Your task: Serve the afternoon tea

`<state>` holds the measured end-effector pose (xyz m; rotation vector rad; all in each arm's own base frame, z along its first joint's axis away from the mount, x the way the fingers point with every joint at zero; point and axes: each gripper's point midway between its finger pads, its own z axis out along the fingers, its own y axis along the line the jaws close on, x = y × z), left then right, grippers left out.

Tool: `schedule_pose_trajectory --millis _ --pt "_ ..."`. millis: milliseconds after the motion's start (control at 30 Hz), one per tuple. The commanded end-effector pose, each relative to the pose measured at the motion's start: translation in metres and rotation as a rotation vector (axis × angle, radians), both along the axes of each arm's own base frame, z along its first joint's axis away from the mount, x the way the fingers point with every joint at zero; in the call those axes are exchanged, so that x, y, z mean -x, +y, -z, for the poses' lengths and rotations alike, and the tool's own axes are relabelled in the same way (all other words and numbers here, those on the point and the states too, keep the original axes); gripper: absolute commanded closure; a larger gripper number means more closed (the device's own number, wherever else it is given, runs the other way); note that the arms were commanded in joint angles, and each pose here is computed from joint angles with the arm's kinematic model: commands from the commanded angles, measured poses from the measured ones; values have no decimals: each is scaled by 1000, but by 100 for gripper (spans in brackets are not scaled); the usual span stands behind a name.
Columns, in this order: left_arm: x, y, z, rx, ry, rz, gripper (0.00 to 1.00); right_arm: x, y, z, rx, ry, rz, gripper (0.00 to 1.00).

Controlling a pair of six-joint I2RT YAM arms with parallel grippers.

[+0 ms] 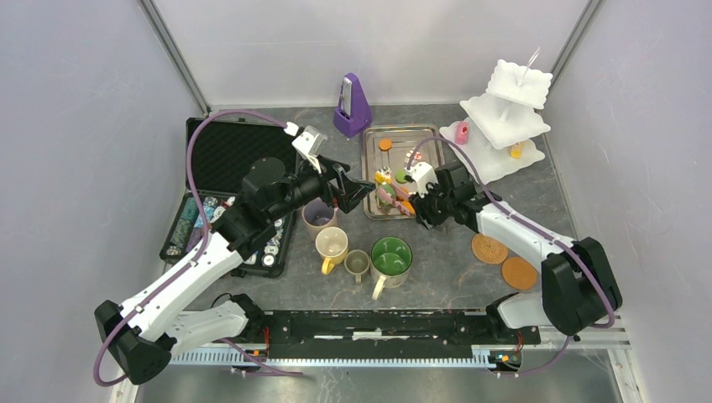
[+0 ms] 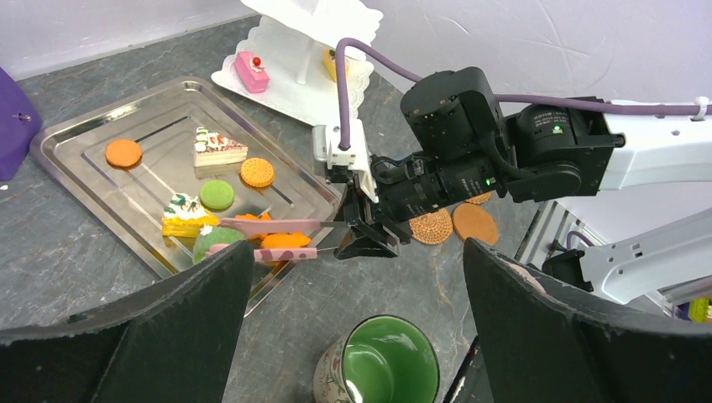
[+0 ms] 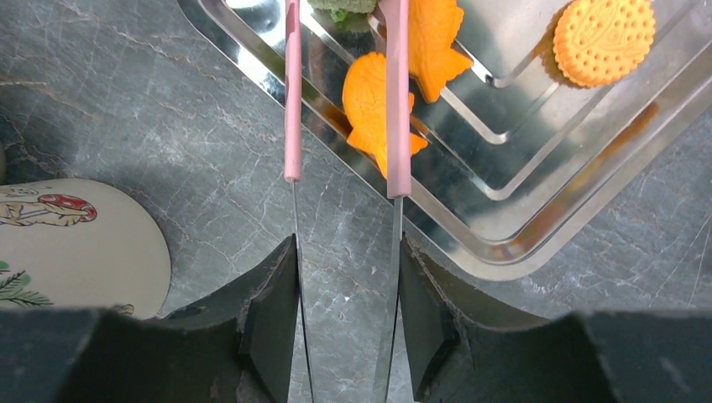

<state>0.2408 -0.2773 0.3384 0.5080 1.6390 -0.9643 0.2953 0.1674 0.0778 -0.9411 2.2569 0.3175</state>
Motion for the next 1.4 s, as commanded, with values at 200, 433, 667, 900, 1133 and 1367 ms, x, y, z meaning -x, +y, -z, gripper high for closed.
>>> schedule_pose_trajectory --millis 200,433,667,900,1133,1367 --pt "2 -4 -21 17 -65 20 0 -17 8 -57 -144 -185 85 82" --pt "1 -4 -20 17 -65 18 0 -32 -30 -111 -195 -394 331 87" --pt "2 -3 -21 18 -67 19 0 -28 -120 -69 -71 -266 719 85" --pt "3 -3 -22 23 -67 21 0 -27 -164 -56 -30 -213 885 84" --pt "4 -2 -24 25 -70 21 0 -38 -192 -43 66 -232 975 83" --pt "3 -3 -23 23 -70 21 0 -56 -201 -44 100 -265 982 79"
